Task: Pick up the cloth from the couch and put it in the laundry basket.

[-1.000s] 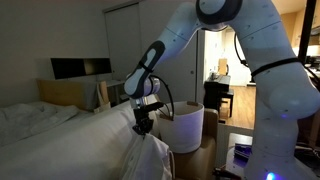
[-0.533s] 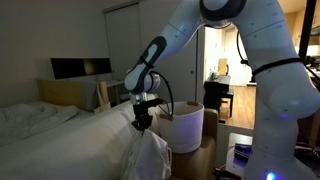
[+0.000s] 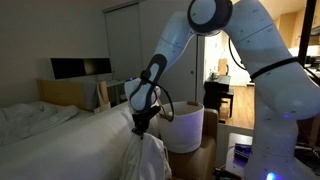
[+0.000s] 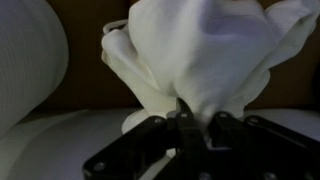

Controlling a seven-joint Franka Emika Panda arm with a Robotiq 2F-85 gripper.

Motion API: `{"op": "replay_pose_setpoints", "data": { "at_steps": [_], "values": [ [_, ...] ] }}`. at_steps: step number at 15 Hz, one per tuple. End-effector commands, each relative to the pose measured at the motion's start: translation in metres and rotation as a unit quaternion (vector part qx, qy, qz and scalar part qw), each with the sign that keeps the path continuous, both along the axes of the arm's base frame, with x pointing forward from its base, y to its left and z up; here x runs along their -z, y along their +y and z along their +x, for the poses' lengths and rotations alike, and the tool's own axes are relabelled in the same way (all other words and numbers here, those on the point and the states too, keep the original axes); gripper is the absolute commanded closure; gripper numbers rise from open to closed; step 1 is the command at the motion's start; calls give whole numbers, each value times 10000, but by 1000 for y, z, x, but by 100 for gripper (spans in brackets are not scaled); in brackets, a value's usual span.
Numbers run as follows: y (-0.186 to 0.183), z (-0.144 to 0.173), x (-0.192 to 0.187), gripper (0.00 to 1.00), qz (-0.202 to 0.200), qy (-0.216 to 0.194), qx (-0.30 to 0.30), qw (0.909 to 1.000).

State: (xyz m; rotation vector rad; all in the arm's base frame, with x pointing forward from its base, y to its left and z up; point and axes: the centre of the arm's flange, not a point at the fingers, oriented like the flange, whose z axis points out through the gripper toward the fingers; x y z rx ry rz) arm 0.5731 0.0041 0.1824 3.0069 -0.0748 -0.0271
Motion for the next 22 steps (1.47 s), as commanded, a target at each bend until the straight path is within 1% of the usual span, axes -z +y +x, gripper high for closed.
{"op": "replay_pose_setpoints", "data": {
  "at_steps": [1,2,4,8,10,14,19,22],
  "values": [
    [-26,30,-59,88,-135,-850,-99,9962],
    [-33,38,-73,88,-127,-985,-91,9950],
    [-43,53,-106,88,-77,-1095,-73,9939],
    [-74,78,-182,88,-20,-918,-158,9957],
    [-96,89,-222,88,-37,-942,-146,9954],
    [-145,114,-304,88,-75,-1247,5,9922],
    [-203,134,-406,88,-211,-1678,154,9855],
    [-238,141,-452,88,-329,-1962,303,9796]
  ]
}}
